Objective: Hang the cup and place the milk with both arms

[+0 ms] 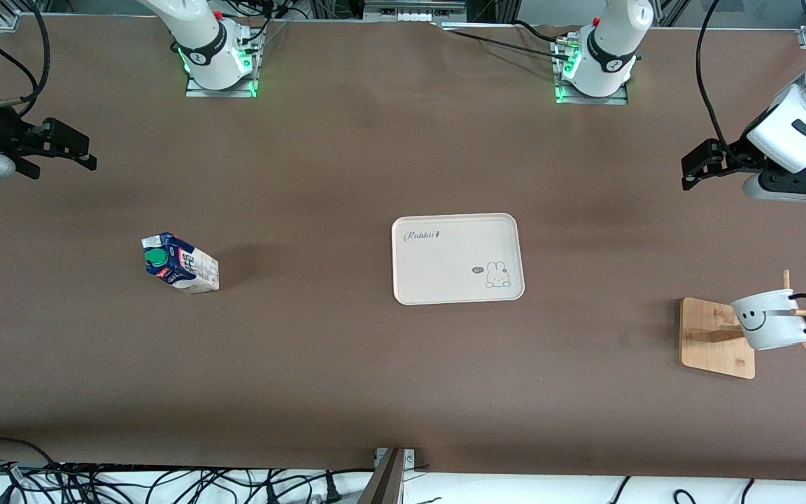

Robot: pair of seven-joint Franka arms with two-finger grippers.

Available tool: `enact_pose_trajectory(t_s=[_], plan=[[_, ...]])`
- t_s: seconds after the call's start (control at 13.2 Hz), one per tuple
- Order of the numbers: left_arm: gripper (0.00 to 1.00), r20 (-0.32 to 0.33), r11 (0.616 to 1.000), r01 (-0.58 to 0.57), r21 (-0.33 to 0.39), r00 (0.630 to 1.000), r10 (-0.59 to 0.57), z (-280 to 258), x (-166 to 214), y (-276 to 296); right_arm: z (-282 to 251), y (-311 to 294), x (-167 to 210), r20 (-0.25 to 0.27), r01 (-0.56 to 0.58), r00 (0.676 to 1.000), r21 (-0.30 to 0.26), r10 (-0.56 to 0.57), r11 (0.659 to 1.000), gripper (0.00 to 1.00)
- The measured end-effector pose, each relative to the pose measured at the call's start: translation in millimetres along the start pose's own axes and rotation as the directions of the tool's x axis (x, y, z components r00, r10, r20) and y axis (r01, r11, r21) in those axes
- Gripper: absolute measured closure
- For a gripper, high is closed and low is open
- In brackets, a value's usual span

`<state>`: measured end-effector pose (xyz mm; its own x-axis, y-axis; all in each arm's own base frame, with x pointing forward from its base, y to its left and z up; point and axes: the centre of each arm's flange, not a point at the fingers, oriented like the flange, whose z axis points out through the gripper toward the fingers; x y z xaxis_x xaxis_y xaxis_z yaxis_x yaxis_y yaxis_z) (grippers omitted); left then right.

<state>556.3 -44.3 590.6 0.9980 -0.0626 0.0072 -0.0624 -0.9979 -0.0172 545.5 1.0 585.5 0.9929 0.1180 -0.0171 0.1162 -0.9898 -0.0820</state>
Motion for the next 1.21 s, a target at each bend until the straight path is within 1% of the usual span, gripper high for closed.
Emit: enact_pose_trajectory(t_s=[0.3,0.68,0.99,1.21], plan=[[0.00,0.001,1.000,0.000,0.000,1.000,0.000,0,0,0,7,-6,4,0.005,-0.020,1.000,-0.003,0.020,1.000,0.00],[0.00,0.000,1.000,0.000,0.000,1.000,0.000,0,0,0,10,-8,7,0.003,-0.017,1.000,-0.010,0.017,1.000,0.00],[0.00,0.000,1.000,0.000,0.000,1.000,0.000,0,0,0,6,-16,15,-0.011,-0.002,1.000,-0.023,0.002,1.000,0.00],[0.00,0.000,1.000,-0.001,0.000,1.000,0.001,0,0,0,9,-18,21,-0.005,-0.001,1.000,-0.028,0.000,1.000,0.00]])
